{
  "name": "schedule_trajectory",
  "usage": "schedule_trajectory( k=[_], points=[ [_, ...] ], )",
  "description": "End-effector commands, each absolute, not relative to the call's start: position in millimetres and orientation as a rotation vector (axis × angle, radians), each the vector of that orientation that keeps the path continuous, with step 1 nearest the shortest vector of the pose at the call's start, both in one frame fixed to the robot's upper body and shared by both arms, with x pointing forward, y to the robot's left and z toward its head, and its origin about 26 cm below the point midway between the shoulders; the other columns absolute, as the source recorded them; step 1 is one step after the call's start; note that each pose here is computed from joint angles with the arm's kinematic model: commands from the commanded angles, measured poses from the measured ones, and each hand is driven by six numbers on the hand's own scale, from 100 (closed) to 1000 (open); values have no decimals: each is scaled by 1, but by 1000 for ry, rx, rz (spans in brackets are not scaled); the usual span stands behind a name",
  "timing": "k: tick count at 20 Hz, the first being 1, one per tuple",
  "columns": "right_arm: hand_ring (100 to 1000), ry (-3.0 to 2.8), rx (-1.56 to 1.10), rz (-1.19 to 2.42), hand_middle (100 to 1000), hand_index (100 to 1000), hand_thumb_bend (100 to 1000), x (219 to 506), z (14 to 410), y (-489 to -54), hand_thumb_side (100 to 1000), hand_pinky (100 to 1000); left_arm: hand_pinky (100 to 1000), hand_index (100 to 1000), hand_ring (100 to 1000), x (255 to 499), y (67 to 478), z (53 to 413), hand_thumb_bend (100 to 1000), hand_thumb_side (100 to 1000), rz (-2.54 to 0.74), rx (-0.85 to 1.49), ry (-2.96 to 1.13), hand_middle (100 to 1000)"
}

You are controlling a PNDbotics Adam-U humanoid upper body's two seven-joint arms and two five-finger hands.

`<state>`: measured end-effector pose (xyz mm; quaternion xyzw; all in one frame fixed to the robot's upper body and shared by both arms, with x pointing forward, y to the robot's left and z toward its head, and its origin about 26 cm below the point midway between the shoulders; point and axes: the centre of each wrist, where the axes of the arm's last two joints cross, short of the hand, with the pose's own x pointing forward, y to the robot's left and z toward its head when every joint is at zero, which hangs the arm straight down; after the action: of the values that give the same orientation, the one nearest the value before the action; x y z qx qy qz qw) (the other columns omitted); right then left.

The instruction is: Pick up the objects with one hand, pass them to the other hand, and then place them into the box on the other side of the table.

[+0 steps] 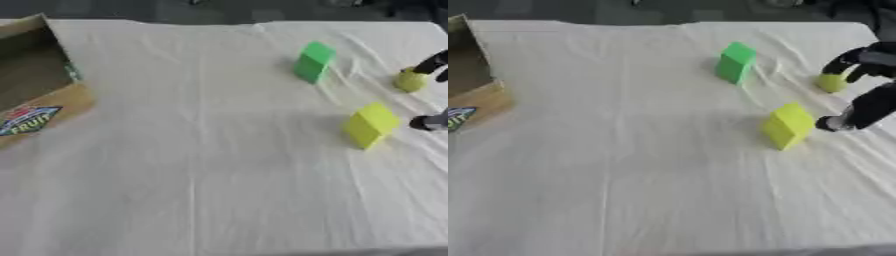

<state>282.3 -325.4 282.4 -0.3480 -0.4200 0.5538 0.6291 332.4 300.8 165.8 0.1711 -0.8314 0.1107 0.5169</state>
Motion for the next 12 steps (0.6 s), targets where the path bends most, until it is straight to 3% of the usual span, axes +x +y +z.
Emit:
schedule_trajectory(
  k=[1,12],
  points=[
    [905,-910,-864,1347,916,906,526,279,295,-325,120,1000,452,793,786,332,305,175,201,867,241,427,-2021,664],
    [905,-883,-877,1481,916,905,534,283,288,-314,126,1000,452,793,787,332,303,175,201,867,236,417,-2021,665]
  ],
)
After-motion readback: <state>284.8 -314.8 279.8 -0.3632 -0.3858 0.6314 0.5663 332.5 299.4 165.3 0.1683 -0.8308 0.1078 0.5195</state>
